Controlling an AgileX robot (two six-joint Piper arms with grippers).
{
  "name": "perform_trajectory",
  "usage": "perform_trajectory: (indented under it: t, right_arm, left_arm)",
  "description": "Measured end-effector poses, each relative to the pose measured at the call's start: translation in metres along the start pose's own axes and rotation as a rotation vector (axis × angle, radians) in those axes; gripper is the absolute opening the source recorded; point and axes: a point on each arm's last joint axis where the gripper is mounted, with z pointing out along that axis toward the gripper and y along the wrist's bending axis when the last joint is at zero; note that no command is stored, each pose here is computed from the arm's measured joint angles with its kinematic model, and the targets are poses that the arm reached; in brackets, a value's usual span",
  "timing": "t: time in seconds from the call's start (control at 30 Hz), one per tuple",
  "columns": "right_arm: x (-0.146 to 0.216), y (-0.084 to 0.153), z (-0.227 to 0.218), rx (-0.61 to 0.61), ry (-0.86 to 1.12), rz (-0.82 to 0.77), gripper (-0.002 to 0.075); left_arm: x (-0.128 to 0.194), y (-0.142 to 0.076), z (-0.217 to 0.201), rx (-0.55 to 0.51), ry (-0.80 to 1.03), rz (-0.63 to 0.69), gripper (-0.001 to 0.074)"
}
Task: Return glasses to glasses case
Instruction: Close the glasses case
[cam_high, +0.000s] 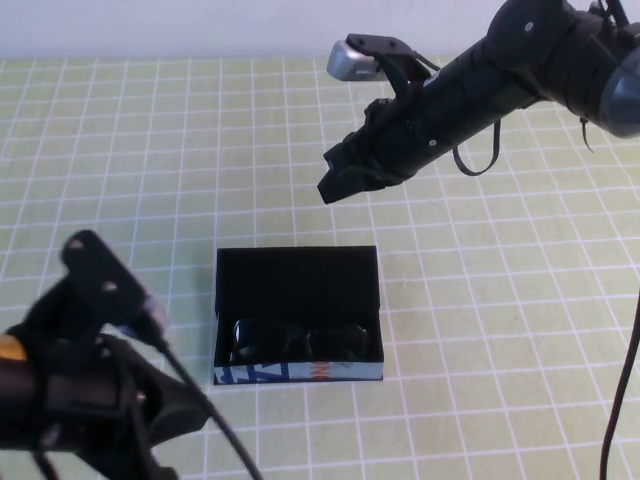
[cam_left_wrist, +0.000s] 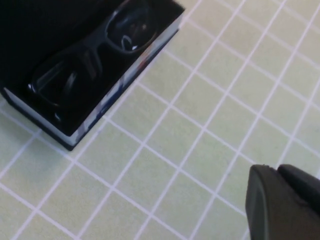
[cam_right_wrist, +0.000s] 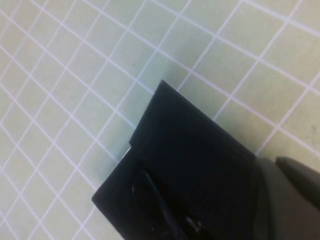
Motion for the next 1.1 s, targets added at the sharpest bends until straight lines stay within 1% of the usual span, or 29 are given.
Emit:
perform_trajectory:
  t: [0.13,0.23,0.37,0.6,0.8,1.1]
  right_arm:
    - [0.001,-0.002,0.002,0.004,0.005,0.002,-0.0016]
    - [0.002,-0.004,0.002,0.022,0.015,-0.010,-0.0016]
    - [0.003,-0.008,0.002,0.068,0.038,-0.042,-0.0016]
    - [0.007,-0.016,0.010,0.094,0.070,-0.044,-0.0016]
    - [0.017,-0.033,0.035,0.089,0.126,0.012,-0.0016]
    - [0.022,-0.044,0.054,0.076,0.131,0.059,-0.0016]
  left_arm:
    - [-0.006,0.001,0.028,-0.044,0.059,0.025,-0.0003]
    - [-0.014,0.004,0.048,-0.077,0.040,0.043,-0.0003]
    - [-0.019,0.011,0.073,-0.101,0.036,0.029,-0.0003]
    - [-0.018,0.021,0.107,-0.074,0.076,-0.032,-0.0003]
    - [-0.016,0.025,0.130,-0.039,0.074,-0.058,-0.0003]
    - [-0.010,0.034,0.150,-0.061,0.093,-0.087,-0.0003]
